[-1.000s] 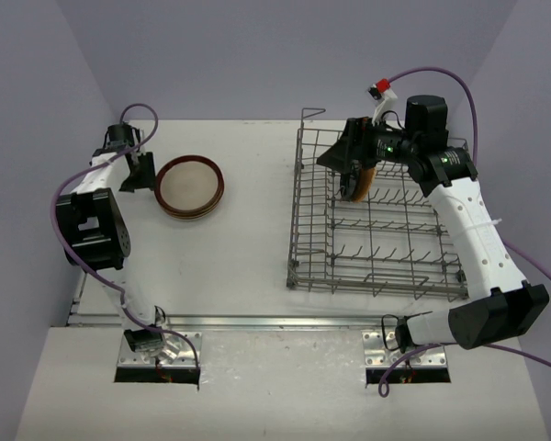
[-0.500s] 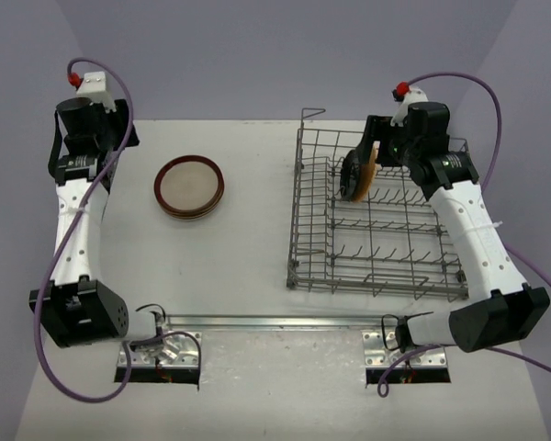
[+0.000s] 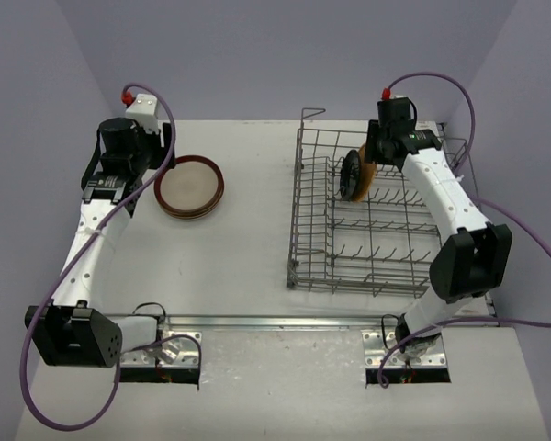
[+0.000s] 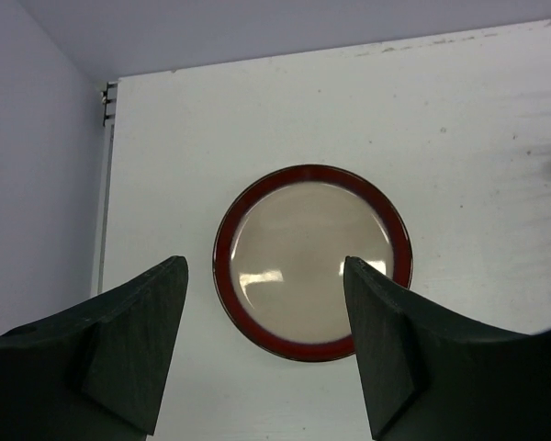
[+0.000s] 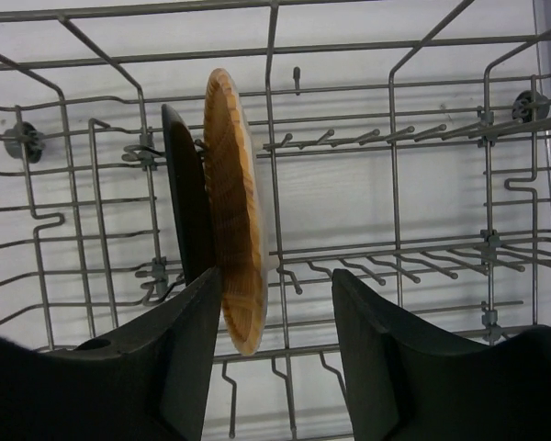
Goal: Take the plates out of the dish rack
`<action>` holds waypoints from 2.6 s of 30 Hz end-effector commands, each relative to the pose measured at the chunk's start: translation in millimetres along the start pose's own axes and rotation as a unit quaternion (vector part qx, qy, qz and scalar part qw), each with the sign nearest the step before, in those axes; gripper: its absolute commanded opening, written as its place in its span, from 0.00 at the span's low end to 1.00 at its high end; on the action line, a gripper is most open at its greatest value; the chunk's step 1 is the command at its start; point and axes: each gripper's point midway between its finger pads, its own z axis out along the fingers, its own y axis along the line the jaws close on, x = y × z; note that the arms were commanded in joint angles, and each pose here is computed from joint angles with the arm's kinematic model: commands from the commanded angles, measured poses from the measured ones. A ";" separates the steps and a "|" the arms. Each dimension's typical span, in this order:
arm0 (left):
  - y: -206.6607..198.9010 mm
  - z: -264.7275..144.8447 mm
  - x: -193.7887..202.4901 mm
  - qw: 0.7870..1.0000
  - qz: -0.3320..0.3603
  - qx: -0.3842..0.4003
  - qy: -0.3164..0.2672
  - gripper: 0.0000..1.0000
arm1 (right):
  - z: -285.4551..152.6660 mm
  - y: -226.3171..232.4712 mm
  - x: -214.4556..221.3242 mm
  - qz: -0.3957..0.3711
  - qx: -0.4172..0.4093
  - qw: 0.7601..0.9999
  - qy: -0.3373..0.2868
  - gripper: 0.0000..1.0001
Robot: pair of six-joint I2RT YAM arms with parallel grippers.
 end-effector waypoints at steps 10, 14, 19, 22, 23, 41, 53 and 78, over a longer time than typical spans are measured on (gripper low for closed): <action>0.2 -20.2 -20.6 0.998 0.031 -0.016 -0.046 0.69 | 38.0 4.8 -0.9 -0.005 0.020 1.000 0.006 0.33; 0.3 -20.3 -20.5 0.998 0.034 -0.016 -0.046 0.76 | 37.1 16.7 4.1 -0.013 -0.014 0.999 0.029 0.05; 0.4 -21.0 -21.3 0.998 0.031 -0.017 -0.046 1.00 | 15.2 21.3 -17.3 -0.008 -0.039 0.999 0.007 0.00; 0.0 -19.6 -20.5 0.999 0.025 -0.016 -0.043 1.00 | -2.7 26.2 -39.2 -0.017 -0.057 0.998 -0.032 0.00; -0.4 -19.5 -21.0 0.999 0.021 -0.016 -0.042 1.00 | -9.9 27.5 -47.3 -0.028 -0.057 0.997 -0.049 0.00; 0.9 -21.8 -30.7 0.999 0.004 -0.019 -0.046 1.00 | -78.1 44.3 -112.2 -0.136 -0.005 0.971 -0.198 0.00; -81.3 -54.0 -64.6 0.973 -0.039 0.216 -0.079 1.00 | -186.3 51.9 -151.9 -0.154 -0.126 0.927 -0.319 0.00; -202.4 -133.8 -42.9 0.807 -0.093 0.583 0.014 0.85 | -272.9 196.9 -4.3 -0.113 -0.654 0.745 -0.069 0.00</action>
